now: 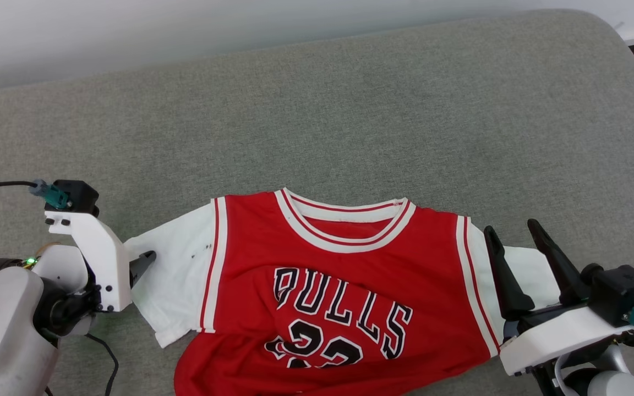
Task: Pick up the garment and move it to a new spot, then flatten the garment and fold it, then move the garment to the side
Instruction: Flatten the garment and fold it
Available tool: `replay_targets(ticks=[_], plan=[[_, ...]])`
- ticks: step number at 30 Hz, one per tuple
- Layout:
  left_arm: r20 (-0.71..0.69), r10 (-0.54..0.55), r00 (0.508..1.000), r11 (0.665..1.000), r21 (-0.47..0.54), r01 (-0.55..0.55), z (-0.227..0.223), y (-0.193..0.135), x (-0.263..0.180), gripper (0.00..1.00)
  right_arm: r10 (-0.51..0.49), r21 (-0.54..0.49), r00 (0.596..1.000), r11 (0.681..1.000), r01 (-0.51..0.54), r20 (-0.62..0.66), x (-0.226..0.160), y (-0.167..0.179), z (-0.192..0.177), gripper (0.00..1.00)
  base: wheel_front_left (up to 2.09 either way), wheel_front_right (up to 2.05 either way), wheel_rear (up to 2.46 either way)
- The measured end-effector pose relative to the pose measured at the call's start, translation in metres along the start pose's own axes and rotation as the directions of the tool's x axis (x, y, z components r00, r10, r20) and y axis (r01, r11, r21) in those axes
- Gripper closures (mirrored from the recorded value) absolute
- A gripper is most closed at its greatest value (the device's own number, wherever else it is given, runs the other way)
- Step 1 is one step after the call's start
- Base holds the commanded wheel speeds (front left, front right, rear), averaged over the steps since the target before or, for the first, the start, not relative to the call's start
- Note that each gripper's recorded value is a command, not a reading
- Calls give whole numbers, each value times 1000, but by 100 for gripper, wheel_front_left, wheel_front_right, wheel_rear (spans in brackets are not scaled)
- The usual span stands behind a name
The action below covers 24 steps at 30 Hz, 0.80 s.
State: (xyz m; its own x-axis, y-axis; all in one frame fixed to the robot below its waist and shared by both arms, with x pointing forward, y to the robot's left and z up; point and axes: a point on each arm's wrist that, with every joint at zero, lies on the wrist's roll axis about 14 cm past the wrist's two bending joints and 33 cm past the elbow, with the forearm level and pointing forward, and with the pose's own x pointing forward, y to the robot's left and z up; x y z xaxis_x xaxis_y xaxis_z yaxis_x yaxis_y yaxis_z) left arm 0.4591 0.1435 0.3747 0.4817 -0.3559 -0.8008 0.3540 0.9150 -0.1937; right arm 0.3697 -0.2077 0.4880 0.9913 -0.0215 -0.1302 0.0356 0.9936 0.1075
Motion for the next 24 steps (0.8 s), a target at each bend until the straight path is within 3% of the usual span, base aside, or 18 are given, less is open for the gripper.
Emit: replay_targets(ticks=[1, 2, 3, 4, 9, 15, 19, 24], plan=[[-21, -12, 1000, 1000, -7, 11, -2, -3, 2, 0, -5, -1, 1000, 1000, 5, -2, 1, -2, -1, 0, 0, 0, 0], [-35, -21, 999, 1000, -15, 21, -3, -4, 4, 27, -12, 1, 1000, 1000, 12, -1, 1, -4, -1, 0, 0, 0, 0], [-45, -32, 998, 999, -24, 31, -4, -7, 5, 72, -18, 4, 1000, 1000, 18, 4, 1, -6, 0, 0, 0, 0, 0], [-48, -37, 998, 999, -30, 36, -5, -8, 7, 100, -24, 8, 1000, 1000, 24, 5, 2, -8, 0, 0, 0, 0, 0], [-8, -53, 999, 997, -55, 53, -6, -21, 10, 100, -37, 25, 999, 999, 37, -8, 4, -14, -2, 0, 0, 0, 0], [144, 20, 989, 999, -52, -12, 2, -15, -2, 100, -99, 88, 982, 990, 113, -158, 0, -38, -31, 0, 0, 0, 0], [253, 59, 966, 998, -51, -48, 15, -12, -19, 100, -126, 116, 936, 978, 172, -329, -5, -59, -58, 0, 0, 0, 0], [373, 70, 925, 998, -33, -62, 35, -15, -43, 100, -117, 100, 841, 975, 198, -528, -10, -74, -82, 0, 0, 0, 0]])
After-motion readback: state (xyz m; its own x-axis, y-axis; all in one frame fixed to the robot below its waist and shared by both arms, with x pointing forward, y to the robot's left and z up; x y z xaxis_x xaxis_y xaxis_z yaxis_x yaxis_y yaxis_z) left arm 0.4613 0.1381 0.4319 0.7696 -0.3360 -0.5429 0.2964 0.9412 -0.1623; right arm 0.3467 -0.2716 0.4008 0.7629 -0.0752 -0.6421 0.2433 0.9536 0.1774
